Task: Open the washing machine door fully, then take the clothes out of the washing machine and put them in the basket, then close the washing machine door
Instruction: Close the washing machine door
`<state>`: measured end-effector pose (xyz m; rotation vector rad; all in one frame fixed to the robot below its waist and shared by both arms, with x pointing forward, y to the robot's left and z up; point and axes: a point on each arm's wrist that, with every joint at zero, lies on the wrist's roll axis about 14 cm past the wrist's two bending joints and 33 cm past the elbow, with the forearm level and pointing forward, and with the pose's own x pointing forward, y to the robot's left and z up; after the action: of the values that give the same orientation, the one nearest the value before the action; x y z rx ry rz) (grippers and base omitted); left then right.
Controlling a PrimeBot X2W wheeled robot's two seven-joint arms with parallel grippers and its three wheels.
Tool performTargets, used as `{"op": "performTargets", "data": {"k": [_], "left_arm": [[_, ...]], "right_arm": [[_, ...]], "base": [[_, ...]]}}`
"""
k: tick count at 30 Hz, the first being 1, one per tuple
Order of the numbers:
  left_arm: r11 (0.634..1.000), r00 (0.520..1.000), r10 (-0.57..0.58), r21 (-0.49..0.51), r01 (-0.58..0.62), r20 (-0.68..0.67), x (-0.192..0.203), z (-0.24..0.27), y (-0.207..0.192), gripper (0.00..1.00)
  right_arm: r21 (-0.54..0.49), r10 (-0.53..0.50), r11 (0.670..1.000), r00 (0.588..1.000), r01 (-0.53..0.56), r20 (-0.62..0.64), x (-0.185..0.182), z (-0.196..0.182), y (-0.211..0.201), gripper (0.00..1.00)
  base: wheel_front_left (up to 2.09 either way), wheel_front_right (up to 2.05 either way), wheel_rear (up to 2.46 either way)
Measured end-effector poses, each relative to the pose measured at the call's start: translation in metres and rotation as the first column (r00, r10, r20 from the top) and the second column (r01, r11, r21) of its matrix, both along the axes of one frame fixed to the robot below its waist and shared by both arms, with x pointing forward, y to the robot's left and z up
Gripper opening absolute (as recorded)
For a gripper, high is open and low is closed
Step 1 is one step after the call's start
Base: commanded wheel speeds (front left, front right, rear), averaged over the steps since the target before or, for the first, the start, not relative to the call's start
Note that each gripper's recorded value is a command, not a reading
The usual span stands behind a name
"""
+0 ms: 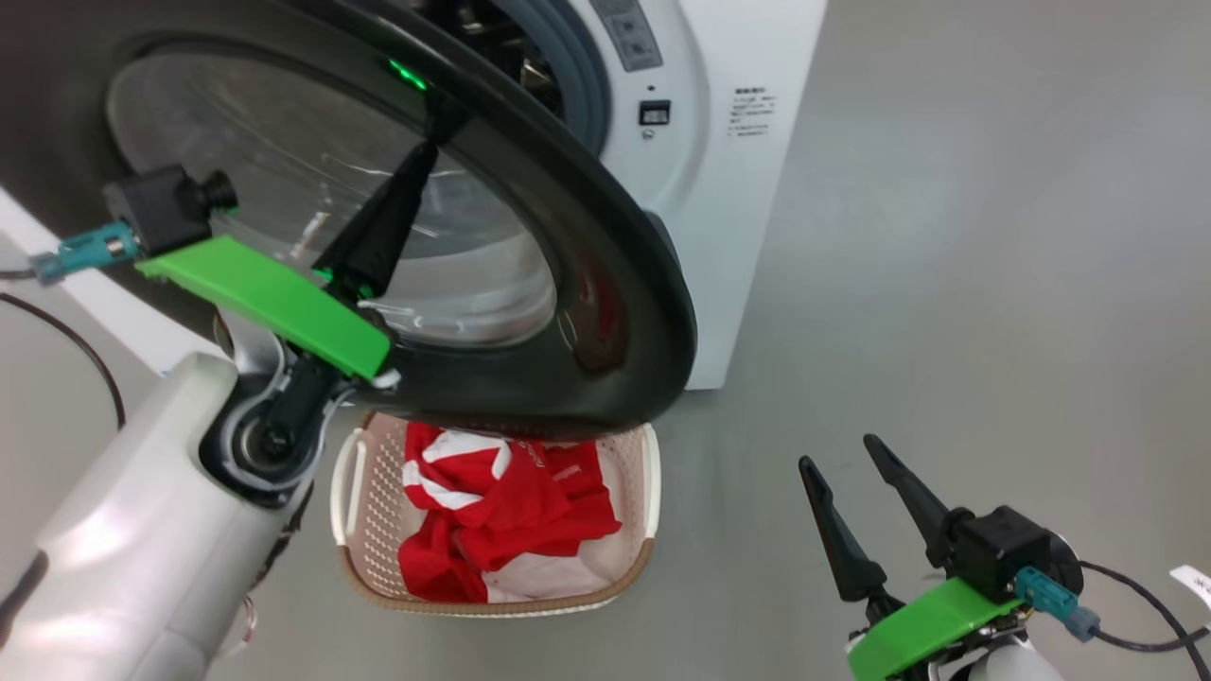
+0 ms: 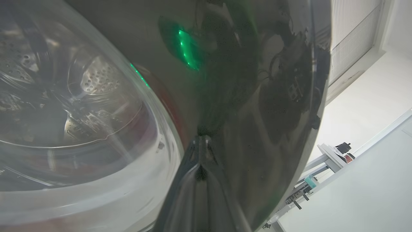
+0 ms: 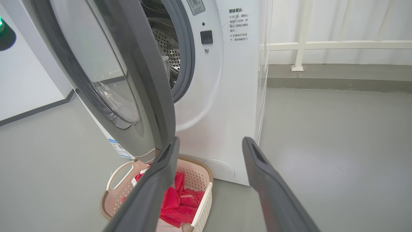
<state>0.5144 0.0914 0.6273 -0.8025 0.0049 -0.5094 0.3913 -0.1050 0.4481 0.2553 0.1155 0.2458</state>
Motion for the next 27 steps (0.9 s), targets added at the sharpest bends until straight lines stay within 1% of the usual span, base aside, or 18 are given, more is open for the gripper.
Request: {"op": "performTargets", "data": {"k": [6,16,27], "left_arm": [[1.0,1.0,0.001,0.017,-0.001,0.001,0.022,-0.003,-0.006,0.0],[1.0,1.0,0.027,-0.001,-0.027,-0.007,0.056,-0.014,-0.009,0.0],[0.999,0.999,0.037,-0.008,-0.037,0.006,0.075,-0.017,-0.017,0.0]], "right_arm": [[-0.004,-0.025,1.0,1.0,0.025,0.011,0.01,0.002,-0.009,1.0],[-0.013,-0.062,0.998,0.998,0.061,-0.02,0.012,-0.01,-0.022,1.0],[-0.019,-0.085,0.996,0.996,0.085,-0.013,0.021,-0.009,-0.031,1.0]], "base": [[0.0,0.0,0.0],[0.0,0.0,0.0],[0.0,0.0,0.0]]}}
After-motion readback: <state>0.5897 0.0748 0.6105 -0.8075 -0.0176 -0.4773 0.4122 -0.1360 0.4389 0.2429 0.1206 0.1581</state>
